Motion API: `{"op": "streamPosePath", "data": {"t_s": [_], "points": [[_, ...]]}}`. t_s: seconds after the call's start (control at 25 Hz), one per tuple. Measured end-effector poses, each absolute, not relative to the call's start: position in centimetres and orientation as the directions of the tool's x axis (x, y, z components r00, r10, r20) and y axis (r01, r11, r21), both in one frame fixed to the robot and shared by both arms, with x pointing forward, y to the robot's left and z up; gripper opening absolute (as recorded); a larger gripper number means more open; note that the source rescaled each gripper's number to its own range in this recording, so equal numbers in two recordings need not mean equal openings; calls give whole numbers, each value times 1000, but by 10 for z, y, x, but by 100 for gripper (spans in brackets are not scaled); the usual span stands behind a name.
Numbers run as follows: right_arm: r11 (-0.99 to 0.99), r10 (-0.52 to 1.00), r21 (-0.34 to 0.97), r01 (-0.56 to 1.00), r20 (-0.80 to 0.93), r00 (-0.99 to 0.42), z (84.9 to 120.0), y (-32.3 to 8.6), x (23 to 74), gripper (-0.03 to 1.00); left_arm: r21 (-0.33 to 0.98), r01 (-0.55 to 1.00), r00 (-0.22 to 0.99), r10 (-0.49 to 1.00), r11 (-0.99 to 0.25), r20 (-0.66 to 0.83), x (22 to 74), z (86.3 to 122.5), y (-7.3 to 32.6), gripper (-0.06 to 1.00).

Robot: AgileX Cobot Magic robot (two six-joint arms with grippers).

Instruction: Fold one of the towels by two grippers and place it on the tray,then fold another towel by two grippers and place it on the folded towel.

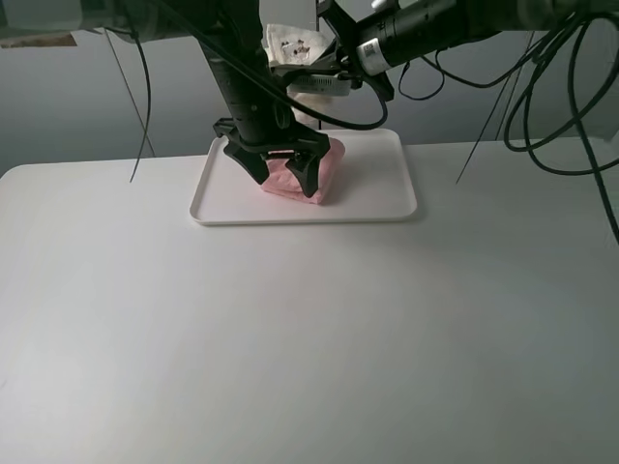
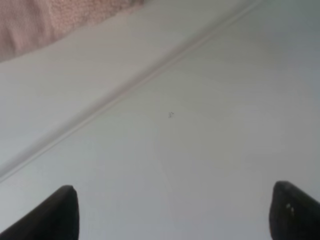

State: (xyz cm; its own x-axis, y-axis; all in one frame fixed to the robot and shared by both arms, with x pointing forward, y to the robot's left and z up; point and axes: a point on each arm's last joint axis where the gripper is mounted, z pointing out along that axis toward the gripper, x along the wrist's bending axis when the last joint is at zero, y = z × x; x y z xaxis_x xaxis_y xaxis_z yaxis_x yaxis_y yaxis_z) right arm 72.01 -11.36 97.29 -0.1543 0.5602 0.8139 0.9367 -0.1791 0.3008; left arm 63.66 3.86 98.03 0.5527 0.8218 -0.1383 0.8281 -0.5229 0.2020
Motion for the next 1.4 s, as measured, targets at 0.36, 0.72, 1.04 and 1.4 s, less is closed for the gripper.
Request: {"op": "streamPosePath", "data": {"t_s": [0.36, 0.72, 1.04, 1.4], "points": [[-158, 606, 211, 965, 792, -74, 895, -111, 727, 9, 198, 819, 567, 813, -538, -135, 636, 980, 39, 99], [-127, 673, 229, 965, 735, -86, 883, -115, 727, 76, 193, 814, 575, 807, -548, -134, 636, 980, 39, 99], [-57, 720, 257, 965, 680, -139, 886, -119, 724, 100, 181, 797, 598, 796, -576, -99, 636, 980, 42, 99], [82, 835, 420, 904, 466, -292, 946, -135, 720, 100, 188, 776, 614, 789, -602, -8, 638, 988, 50, 99]]}}
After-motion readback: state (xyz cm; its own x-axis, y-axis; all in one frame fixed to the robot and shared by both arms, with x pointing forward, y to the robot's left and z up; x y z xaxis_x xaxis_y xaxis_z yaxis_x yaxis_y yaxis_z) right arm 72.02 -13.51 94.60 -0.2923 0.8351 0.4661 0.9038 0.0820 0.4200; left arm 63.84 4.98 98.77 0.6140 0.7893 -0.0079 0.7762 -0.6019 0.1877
